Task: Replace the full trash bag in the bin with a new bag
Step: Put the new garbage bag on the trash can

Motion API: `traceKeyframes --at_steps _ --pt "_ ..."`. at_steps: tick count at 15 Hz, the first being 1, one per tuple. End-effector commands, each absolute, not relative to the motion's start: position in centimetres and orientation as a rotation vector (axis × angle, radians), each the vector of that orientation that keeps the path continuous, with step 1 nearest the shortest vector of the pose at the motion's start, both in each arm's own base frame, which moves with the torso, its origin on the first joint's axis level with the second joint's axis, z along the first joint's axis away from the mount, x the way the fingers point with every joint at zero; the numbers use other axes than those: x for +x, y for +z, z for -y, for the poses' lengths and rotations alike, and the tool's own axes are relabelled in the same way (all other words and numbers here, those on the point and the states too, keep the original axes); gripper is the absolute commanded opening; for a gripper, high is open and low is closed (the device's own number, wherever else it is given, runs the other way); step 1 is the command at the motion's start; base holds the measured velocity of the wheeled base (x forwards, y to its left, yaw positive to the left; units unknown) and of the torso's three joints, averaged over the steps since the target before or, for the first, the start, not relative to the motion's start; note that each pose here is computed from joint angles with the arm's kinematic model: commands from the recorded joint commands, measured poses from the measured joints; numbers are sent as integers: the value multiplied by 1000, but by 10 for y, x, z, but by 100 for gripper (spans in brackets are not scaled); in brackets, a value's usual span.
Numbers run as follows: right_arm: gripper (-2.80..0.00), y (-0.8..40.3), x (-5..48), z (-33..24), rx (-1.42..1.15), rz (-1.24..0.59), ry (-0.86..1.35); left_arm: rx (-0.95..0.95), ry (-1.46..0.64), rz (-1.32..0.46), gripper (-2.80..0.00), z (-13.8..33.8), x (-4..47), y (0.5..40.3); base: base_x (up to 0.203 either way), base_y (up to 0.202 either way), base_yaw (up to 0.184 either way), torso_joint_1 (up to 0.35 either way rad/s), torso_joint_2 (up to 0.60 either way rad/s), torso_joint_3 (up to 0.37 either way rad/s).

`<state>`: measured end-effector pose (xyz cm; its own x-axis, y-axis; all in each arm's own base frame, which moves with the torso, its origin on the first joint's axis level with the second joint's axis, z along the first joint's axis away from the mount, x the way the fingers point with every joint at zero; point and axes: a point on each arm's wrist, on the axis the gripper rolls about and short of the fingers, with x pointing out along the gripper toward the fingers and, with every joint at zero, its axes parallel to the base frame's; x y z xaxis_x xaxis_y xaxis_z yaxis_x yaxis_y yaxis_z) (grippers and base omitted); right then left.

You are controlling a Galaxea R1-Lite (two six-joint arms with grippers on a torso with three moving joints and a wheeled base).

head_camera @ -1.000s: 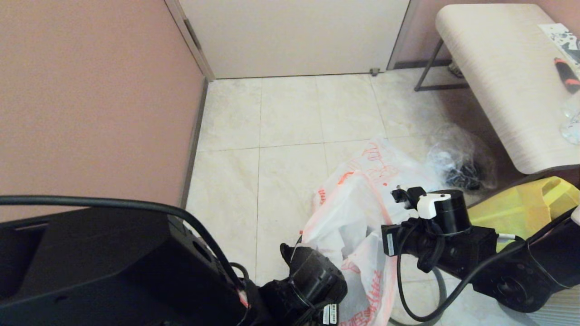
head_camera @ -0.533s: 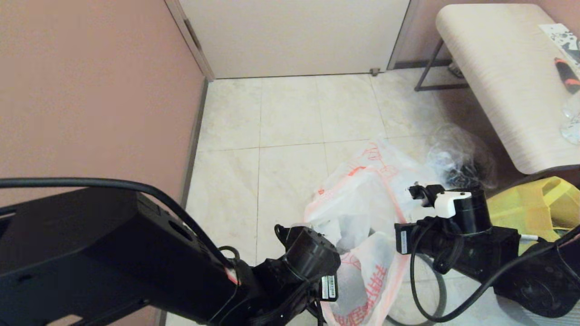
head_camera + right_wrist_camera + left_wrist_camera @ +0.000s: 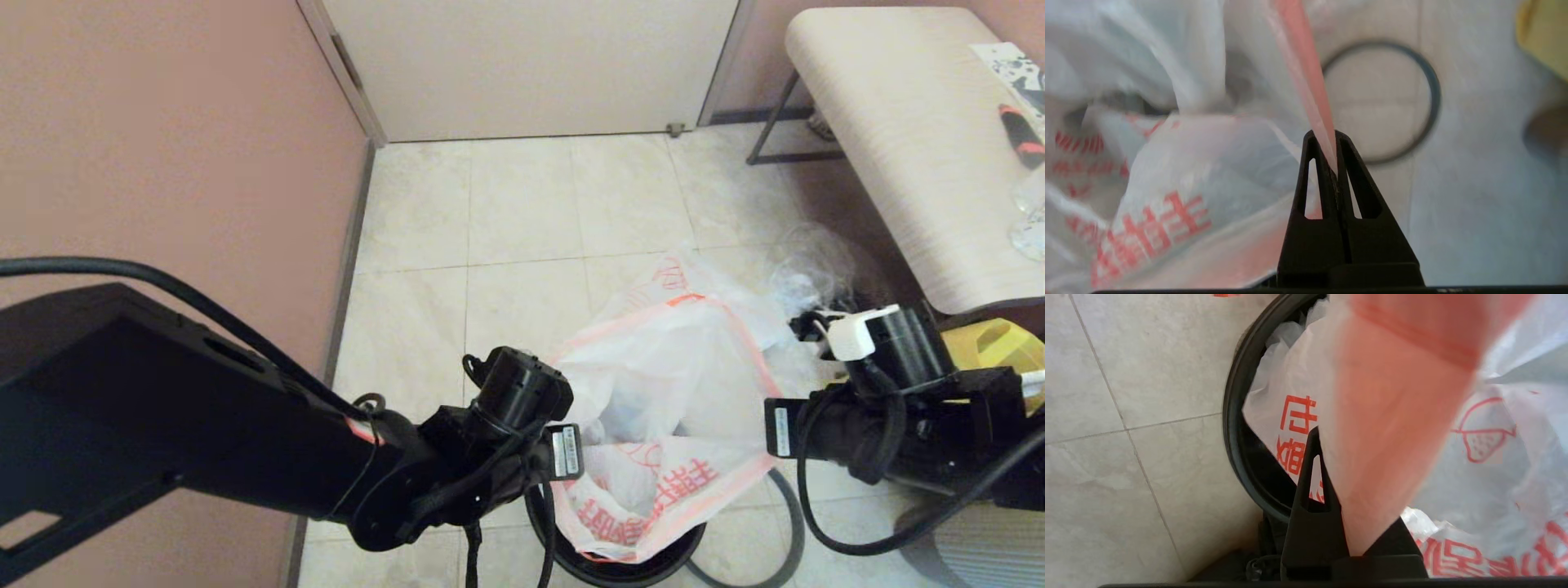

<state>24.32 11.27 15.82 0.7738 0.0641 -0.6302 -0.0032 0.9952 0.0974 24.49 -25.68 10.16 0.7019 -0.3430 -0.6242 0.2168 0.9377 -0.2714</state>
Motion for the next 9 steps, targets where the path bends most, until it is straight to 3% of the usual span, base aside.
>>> traceKeyframes --at_steps 1,4,9 --pt "-280 177 228 -106 108 -694 30 -194 -319 -719 -280 261 248 114 0 0 0 0 0 0" --pt "-280 185 214 -106 120 -707 42 -179 -365 -758 -280 269 238 139 0 0 0 0 0 0" --pt "-280 143 244 -124 92 -825 22 -77 -268 -938 -280 257 241 82 0 0 0 0 0 0"
